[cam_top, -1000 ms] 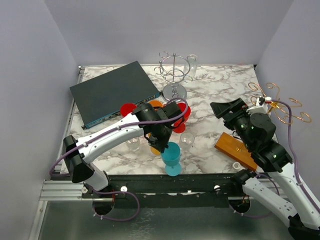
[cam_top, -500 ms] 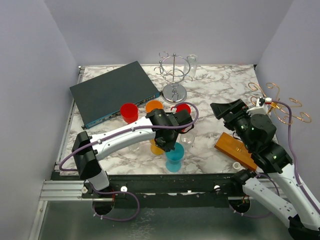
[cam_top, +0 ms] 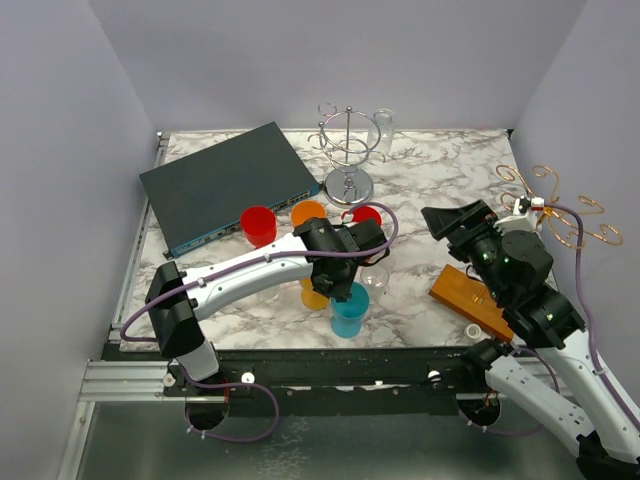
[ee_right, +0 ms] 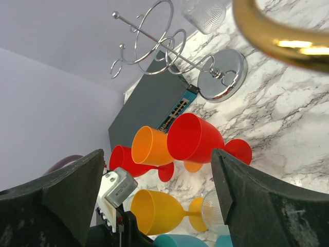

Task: Take the wine glass off the wine glass rack
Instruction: Place the wine glass at the center of the board.

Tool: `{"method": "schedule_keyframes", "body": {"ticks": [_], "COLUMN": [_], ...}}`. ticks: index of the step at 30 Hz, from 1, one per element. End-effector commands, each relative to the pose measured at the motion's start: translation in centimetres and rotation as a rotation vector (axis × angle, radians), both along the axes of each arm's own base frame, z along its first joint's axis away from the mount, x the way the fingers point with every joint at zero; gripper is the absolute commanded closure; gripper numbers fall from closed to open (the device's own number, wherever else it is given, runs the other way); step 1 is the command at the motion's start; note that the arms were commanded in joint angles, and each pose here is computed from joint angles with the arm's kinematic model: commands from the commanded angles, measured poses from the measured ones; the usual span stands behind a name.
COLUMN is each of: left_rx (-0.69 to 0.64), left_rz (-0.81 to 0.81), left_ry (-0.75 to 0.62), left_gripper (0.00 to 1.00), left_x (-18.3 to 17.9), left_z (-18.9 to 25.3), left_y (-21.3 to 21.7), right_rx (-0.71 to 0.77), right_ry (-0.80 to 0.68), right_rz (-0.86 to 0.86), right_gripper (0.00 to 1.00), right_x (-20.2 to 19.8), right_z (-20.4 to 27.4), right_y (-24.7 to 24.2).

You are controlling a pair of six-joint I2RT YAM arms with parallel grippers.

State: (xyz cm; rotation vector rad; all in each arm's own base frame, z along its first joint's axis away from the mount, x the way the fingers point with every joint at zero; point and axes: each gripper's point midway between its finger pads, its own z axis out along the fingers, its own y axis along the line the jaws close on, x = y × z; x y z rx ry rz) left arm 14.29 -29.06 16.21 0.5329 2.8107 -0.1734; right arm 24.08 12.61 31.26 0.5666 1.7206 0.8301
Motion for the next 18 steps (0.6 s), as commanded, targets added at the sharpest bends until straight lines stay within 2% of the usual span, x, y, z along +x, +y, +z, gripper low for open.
{"method": "schedule_keyframes", "body": {"ticks": [1, 8, 18], "left_rx": [-0.041, -0.117, -0.186], "left_rz": [-0.007, -0.018, -0.031], "left_ry": [-0.015, -0.013, -0.02], "left_gripper": [0.68, 0.56, 0.51], "left_x": [-0.2, -0.7, -1.2], "left_z": [1.1, 4.2, 8.1], "left_y": [-0.5, -1.1, -1.1], "right_rx": [-0.052, -0.054, -0.065], "right_ry": [0.244, 0.249, 0.265], "right_rz": [0.003, 0.004, 0.005], "right_gripper": [0.09, 0.09, 0.09], "right_x": [-1.2, -1.2, -1.2], "right_z": [-7.3, -7.5, -8.2], "right_y": [0.0, 0.1, 0.1]}}
